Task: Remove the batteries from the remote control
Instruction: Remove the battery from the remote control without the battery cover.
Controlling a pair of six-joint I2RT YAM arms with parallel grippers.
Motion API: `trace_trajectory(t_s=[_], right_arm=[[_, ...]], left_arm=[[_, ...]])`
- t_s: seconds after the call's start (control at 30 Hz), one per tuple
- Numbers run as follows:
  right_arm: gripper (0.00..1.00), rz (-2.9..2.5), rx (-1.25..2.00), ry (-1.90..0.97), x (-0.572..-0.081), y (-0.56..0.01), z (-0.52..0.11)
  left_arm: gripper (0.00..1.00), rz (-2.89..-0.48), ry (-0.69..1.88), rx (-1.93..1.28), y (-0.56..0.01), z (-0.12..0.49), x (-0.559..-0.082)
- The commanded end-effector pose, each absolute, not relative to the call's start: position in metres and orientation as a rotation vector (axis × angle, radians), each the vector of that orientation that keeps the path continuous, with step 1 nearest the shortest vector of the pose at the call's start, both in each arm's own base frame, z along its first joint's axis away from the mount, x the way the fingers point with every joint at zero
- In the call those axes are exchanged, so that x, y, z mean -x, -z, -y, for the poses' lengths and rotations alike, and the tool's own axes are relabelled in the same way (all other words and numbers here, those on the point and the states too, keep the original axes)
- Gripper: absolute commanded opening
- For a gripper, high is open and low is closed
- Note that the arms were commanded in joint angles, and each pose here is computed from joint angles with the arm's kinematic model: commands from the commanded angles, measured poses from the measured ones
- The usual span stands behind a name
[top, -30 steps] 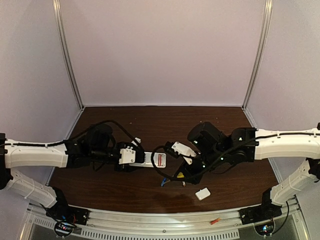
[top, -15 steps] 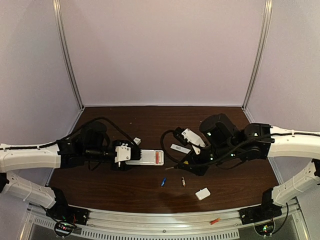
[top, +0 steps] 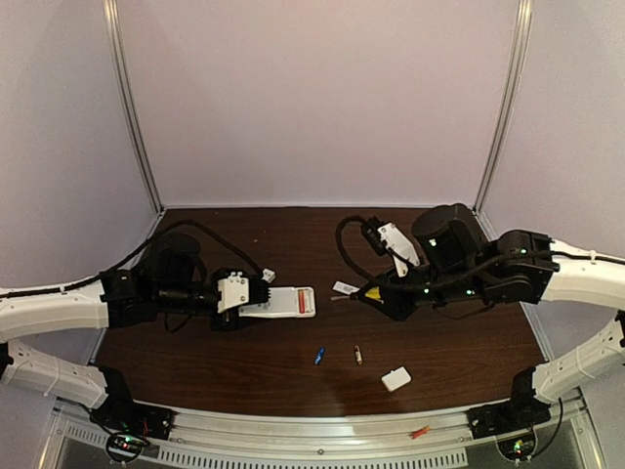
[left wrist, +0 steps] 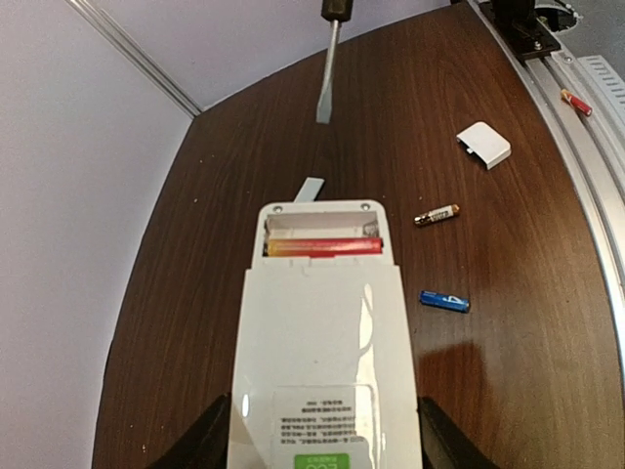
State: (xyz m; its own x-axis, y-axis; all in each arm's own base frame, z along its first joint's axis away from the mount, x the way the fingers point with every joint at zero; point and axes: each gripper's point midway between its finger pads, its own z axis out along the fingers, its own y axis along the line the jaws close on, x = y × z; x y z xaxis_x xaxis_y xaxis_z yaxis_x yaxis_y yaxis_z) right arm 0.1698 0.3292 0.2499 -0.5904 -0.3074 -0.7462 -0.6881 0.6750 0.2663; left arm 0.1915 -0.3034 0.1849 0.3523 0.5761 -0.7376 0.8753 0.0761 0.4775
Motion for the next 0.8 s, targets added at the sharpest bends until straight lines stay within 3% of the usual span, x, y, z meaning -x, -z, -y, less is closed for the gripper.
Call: trace_trajectory(t_s=[0.0, 0.23, 0.77], right_arm=[[0.0, -2.2, 0.583, -0.691, -0.188, -0.276, -0.31], [0.0, -2.306, 0.486, -0.696, -0.201, -0.273, -0.299], [0.0, -2.368, 0.409, -1.096, -0.199, -0.273, -0.301]], left_arm=[[0.0, -1.329, 0.392, -1.535, -0.213, 0.306, -0.197], [0.0, -1.342, 0.439, -1.515, -0.218, 0.309, -0.195], [0.0, -1.38, 0.47, -1.455, -0.213, 0.321, -0.199]])
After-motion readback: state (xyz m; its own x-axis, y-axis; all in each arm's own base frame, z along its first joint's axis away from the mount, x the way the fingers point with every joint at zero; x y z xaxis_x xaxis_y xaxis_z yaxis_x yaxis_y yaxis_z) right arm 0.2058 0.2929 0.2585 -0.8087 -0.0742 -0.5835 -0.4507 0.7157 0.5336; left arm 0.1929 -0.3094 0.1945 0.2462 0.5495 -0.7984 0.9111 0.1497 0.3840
